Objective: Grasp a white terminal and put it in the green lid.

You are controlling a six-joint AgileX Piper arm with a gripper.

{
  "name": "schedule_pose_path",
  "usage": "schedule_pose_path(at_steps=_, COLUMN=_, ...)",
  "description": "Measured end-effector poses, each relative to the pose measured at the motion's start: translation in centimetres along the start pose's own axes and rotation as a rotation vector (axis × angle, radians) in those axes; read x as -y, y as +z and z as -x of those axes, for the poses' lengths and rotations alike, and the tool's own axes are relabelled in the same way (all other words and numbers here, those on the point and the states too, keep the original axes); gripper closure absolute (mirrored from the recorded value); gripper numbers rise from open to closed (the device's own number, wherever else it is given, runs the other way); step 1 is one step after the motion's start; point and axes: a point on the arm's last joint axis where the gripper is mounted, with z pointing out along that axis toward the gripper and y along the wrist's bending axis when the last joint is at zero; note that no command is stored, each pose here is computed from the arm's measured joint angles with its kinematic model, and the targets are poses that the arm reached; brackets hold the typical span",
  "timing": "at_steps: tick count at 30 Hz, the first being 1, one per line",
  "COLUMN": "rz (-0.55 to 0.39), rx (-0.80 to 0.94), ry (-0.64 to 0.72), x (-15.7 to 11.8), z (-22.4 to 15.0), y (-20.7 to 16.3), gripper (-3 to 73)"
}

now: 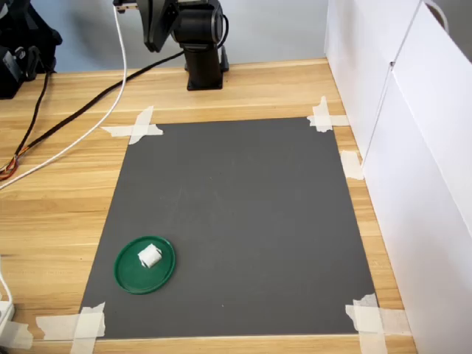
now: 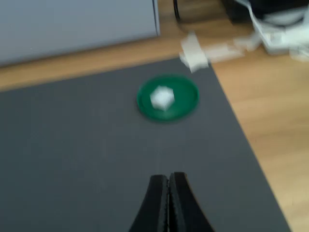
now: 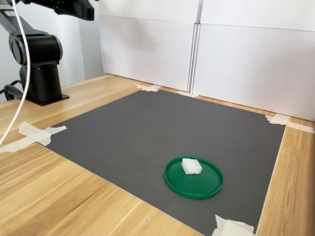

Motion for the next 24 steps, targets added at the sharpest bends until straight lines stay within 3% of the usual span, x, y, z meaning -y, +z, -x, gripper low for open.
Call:
schedule_pose_path(at_steps=5, rz=-0.007, rx=-0.059, ry=-0.009, x=0.3, z=-4.5, y=-0.2, gripper=71.6)
schedule_pose_path(at_steps=10, rz=-0.005, rx=-0.080, ry=-0.009, x=0.3, z=-6.3, y=-0.5, gripper=71.6)
schedule_pose_path(at_steps=24, rz=-0.046, rx=-0.055, ry=-0.136, x=0.8, z=-6.6, y=-1.0, gripper=71.6)
